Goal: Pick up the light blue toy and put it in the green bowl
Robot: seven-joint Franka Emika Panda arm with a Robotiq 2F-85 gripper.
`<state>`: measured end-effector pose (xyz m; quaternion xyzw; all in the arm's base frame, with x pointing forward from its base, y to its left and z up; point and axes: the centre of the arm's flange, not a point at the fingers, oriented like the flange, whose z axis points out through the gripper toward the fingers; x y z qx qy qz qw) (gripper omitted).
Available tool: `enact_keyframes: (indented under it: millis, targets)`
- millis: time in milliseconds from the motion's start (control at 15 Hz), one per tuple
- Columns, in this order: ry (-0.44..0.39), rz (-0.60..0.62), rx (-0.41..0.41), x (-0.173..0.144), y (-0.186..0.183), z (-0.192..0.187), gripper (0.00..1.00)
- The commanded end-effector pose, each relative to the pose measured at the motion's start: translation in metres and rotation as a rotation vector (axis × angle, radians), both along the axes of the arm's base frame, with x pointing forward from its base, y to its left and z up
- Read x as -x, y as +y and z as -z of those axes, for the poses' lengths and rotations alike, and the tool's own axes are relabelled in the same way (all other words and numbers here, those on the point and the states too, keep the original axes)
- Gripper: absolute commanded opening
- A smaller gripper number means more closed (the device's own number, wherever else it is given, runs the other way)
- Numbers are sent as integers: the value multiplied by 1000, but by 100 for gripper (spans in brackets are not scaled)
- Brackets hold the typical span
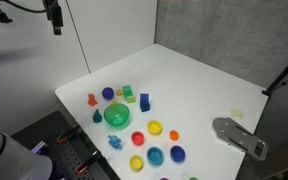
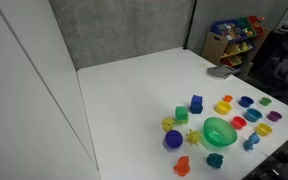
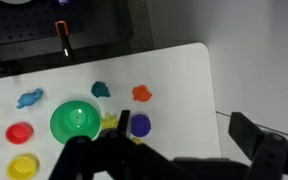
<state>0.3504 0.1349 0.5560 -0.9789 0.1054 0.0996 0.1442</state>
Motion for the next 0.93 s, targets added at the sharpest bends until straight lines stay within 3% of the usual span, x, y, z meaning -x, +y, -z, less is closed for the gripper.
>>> enact_keyframes:
  millis: [0, 400, 867]
  targets:
    - [0, 0, 0, 0, 0, 0, 100]
    - [0, 0, 0, 0, 0, 0, 100]
    - [-3, 40, 96, -27, -33, 30, 100]
